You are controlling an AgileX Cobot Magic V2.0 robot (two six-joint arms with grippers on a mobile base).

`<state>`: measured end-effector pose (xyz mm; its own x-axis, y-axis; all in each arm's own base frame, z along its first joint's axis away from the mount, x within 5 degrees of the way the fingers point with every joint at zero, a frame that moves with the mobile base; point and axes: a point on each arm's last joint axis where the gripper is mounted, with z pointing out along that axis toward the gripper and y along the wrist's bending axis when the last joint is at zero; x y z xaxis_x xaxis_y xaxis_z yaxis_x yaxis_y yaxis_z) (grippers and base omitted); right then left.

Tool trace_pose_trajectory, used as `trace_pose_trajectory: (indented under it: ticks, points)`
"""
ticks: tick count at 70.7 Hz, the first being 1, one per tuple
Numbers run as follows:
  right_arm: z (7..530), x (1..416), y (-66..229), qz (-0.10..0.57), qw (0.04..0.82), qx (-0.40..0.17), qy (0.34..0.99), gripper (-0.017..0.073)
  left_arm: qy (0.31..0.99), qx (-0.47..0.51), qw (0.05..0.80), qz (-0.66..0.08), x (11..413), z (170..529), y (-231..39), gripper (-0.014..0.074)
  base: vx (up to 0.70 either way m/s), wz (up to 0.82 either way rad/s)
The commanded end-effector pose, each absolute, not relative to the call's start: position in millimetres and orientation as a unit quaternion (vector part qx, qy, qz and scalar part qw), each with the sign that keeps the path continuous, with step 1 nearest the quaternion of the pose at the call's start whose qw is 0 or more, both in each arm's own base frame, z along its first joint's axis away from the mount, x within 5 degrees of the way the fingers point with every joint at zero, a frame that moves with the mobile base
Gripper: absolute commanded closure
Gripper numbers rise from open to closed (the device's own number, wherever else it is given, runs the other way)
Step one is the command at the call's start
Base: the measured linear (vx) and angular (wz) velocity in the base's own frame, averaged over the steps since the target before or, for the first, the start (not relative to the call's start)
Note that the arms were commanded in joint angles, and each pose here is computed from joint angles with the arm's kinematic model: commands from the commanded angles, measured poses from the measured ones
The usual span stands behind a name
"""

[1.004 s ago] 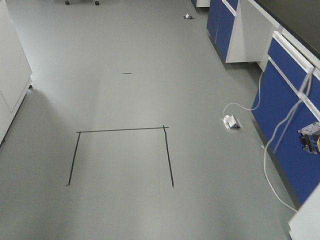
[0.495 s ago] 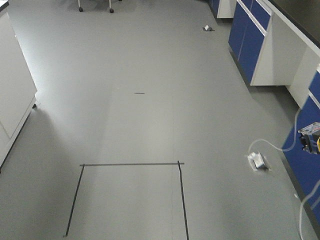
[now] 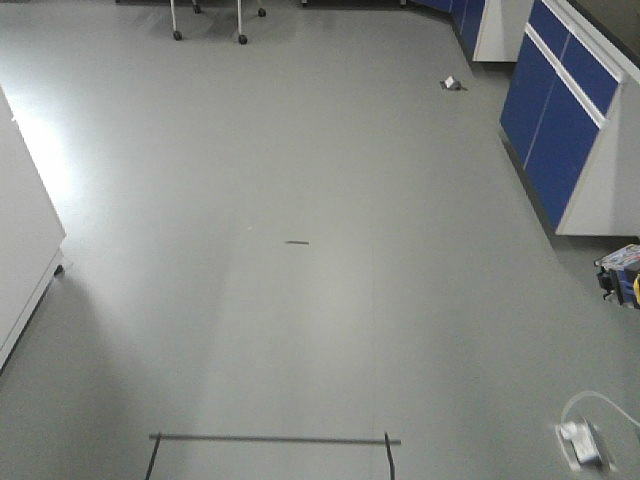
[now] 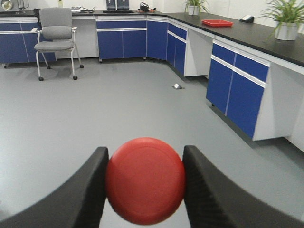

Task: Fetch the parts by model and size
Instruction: 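Drive the base to the bench with the red tray, holding both switches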

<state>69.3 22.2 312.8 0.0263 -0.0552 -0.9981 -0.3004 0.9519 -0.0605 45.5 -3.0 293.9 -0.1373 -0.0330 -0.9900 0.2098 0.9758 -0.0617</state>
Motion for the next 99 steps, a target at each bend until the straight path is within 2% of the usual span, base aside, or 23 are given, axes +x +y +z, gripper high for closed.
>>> trace_pose_trajectory:
  ticks: [1, 99]
  points:
    - [329.0, 68.9, 21.0, 0.085, 0.741, -0.119, 0.655, 0.0567, 0.718, 0.066, 0.684, -0.105, 46.0, 308.8, -5.2, 0.0599, 0.68, 0.07]
    - [329.0, 68.9, 21.0, 0.085, 0.741, -0.119, 0.655, 0.0567, 0.718, 0.067, 0.684, -0.105, 46.0, 308.9, -5.2, 0.0599, 0.77, -0.04]
